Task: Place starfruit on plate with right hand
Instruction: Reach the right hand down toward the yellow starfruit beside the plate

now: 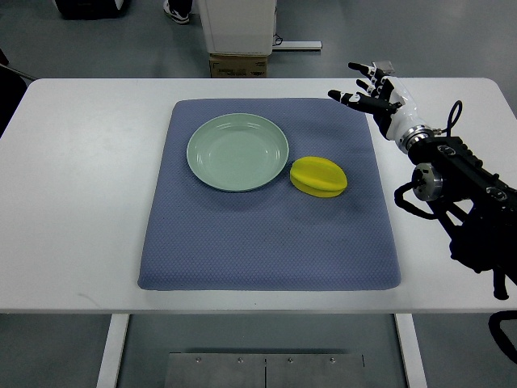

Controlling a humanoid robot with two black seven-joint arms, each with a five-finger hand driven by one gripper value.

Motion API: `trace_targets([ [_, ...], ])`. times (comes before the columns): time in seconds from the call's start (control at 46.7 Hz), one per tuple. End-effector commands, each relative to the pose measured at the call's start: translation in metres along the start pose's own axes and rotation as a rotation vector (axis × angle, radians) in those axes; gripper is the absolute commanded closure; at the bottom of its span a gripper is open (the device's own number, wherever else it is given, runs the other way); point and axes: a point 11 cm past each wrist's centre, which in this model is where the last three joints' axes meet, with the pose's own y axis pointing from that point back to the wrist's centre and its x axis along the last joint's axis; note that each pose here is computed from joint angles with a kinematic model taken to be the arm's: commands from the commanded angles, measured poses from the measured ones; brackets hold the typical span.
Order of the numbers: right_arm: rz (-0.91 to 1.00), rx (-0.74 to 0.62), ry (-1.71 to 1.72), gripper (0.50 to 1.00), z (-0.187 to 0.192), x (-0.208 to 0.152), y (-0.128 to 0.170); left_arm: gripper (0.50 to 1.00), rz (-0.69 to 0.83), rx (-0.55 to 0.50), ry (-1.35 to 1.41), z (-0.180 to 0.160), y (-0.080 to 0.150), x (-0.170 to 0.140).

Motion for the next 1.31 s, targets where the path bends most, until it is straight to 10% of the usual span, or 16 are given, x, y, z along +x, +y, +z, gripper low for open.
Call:
trace_targets([
  [0.0,-0.011,-0.002,0.046,0.500,0.001,0.001,0.001,0.500,0.000,0.001,-0.001,0.000,0.000,0.000],
  [1.284,-0.405,-0.020,0.728,0.500,0.016,-0.016,0.056,0.500,0.000,0.001,-0.001,0.000,0.000,0.000],
])
